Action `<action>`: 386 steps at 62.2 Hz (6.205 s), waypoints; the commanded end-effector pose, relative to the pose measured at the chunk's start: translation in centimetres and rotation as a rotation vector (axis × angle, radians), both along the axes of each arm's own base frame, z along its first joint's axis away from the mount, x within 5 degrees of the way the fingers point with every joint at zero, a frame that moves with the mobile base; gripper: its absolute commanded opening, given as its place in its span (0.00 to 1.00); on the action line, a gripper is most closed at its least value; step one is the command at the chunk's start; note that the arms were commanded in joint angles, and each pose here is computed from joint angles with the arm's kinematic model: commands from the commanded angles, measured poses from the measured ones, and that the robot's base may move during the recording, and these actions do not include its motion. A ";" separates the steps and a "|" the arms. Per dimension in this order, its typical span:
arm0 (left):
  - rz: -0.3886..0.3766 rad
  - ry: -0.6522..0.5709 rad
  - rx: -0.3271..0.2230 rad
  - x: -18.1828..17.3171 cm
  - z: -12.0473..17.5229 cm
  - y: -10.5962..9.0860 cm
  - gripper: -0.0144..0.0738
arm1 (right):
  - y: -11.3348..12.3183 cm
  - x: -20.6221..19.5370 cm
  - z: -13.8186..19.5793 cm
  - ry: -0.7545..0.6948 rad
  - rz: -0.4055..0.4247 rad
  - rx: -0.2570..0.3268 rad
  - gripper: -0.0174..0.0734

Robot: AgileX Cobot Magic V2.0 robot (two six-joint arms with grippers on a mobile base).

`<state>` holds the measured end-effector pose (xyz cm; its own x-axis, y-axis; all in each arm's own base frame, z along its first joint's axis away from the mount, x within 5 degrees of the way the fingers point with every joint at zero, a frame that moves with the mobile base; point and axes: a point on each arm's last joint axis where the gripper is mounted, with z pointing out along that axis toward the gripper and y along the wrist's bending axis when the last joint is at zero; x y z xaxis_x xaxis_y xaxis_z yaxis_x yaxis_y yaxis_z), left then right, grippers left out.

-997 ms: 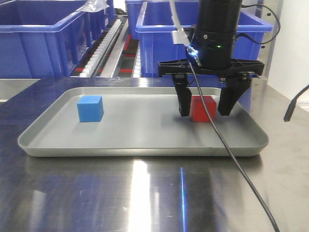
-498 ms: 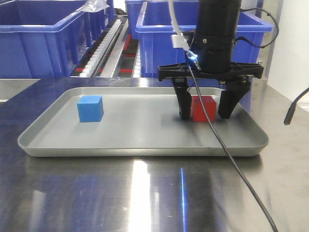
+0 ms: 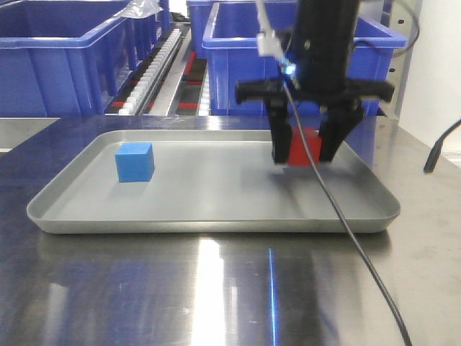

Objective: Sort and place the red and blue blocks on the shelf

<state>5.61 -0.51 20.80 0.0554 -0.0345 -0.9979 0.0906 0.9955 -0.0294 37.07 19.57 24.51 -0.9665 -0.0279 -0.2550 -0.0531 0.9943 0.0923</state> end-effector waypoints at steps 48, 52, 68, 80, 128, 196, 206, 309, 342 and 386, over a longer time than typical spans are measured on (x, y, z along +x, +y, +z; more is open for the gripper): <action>0.000 -0.060 -0.008 0.0 -0.6 0.0 0.30 | -16.1 -9.5 10.1 -0.793 0.007 0.044 0.26; 0.000 -0.060 -0.008 0.0 -0.6 0.0 0.30 | -17.2 -10.8 10.0 -0.862 -0.047 0.047 0.26; 0.000 -0.060 -0.008 0.0 -0.6 0.0 0.30 | -18.8 -16.4 9.0 -1.020 -0.119 0.038 0.26; 0.000 -0.060 -0.008 0.0 -0.6 0.0 0.30 | -18.9 -20.5 7.8 -1.087 -0.152 0.075 0.26; 0.000 -0.060 -0.008 0.0 -0.6 0.0 0.30 | -19.4 -29.3 7.0 -1.397 -0.103 0.006 0.26; 0.000 -0.060 -0.008 0.0 -0.6 0.0 0.30 | -19.4 -29.2 6.7 -1.364 -0.110 0.015 0.26; 0.001 -0.073 -0.010 0.0 -0.5 0.0 0.30 | -19.4 -29.2 6.7 -1.364 -0.110 0.015 0.26; -0.331 0.807 0.118 19.3 8.8 -10.6 0.31 | -19.4 -29.2 6.7 -1.360 -0.110 0.015 0.26; -0.203 1.153 -0.105 28.7 7.6 -16.4 0.88 | -19.4 -29.2 6.7 -1.360 -0.110 0.015 0.26; -0.146 1.265 -0.019 30.1 5.0 -18.8 0.87 | -19.4 -29.2 6.7 -1.359 -0.110 0.014 0.26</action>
<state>35.94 -19.21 22.73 -0.9605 0.0614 -0.2713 0.1067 0.9821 -0.1553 7.87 0.21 29.53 -0.0583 0.0416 -0.9974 -0.0248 0.9988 0.0431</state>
